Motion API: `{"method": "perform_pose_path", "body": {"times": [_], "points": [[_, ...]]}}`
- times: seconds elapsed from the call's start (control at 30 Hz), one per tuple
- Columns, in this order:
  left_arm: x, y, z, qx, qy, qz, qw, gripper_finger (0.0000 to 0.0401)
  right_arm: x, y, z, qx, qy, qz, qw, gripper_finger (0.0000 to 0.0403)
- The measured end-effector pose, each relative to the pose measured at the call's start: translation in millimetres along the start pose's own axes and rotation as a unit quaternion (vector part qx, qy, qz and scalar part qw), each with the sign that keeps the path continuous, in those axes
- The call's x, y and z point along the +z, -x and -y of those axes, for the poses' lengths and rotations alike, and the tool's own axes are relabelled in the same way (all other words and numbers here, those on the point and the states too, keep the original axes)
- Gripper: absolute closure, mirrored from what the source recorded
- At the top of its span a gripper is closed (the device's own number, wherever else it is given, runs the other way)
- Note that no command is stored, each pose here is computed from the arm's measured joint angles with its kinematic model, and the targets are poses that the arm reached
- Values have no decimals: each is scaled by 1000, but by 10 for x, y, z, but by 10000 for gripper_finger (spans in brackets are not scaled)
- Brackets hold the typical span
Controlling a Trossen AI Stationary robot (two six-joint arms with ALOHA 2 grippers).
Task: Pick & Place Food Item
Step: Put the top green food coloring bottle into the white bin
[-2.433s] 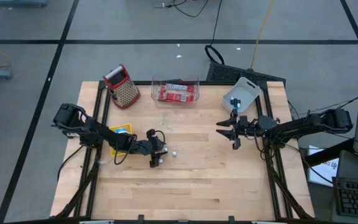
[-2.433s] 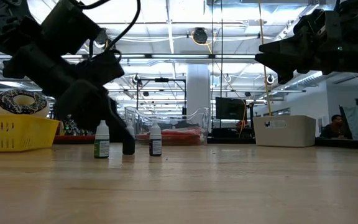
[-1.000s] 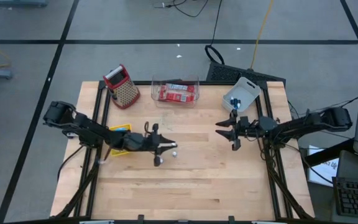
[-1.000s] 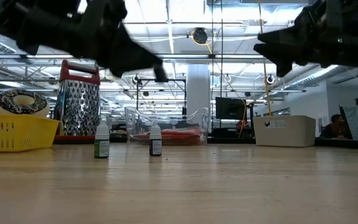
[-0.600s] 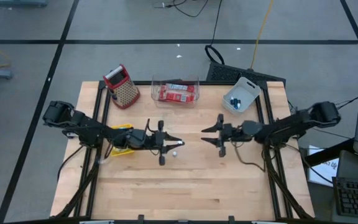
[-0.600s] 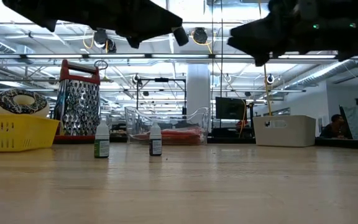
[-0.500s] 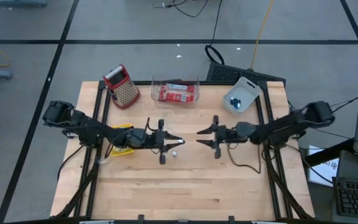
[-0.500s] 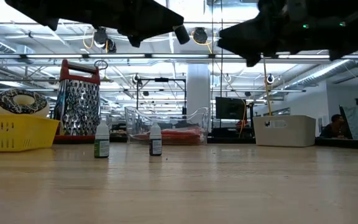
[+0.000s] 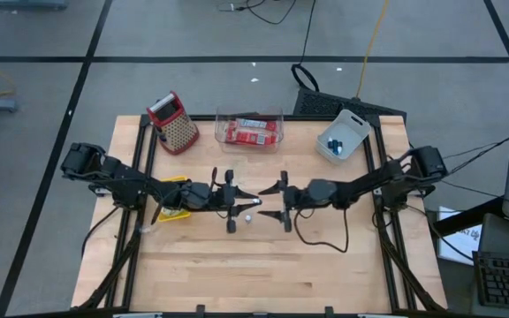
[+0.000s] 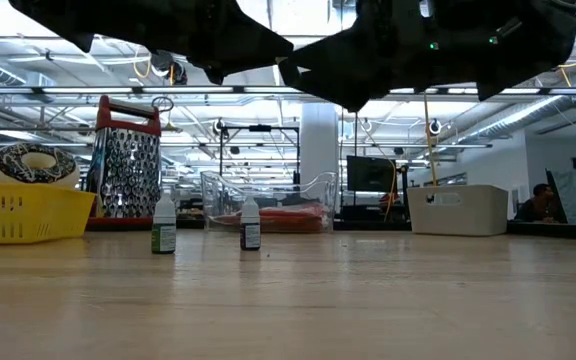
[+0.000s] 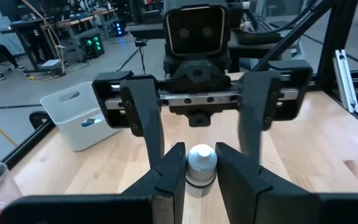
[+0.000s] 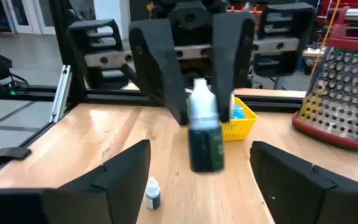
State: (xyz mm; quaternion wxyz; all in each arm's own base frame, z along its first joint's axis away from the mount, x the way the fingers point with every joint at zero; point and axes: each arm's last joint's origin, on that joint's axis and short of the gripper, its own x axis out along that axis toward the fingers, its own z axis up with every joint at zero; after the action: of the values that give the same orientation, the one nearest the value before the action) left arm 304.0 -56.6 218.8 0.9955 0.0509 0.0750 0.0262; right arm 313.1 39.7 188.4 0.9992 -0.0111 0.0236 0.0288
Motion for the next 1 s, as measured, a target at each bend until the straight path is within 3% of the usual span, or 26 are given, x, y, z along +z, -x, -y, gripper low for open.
{"method": "perform_pose_path", "body": {"times": [0.33, 1.0], "points": [[0, 0, 0, 0, 2, 0, 1000, 320, 4, -142, -10, -1, 1, 2, 1000, 168], [0, 0, 3, -1, 10, 0, 1000, 320, -4, -145, -8, -1, 13, -5, 1000, 326]]}}
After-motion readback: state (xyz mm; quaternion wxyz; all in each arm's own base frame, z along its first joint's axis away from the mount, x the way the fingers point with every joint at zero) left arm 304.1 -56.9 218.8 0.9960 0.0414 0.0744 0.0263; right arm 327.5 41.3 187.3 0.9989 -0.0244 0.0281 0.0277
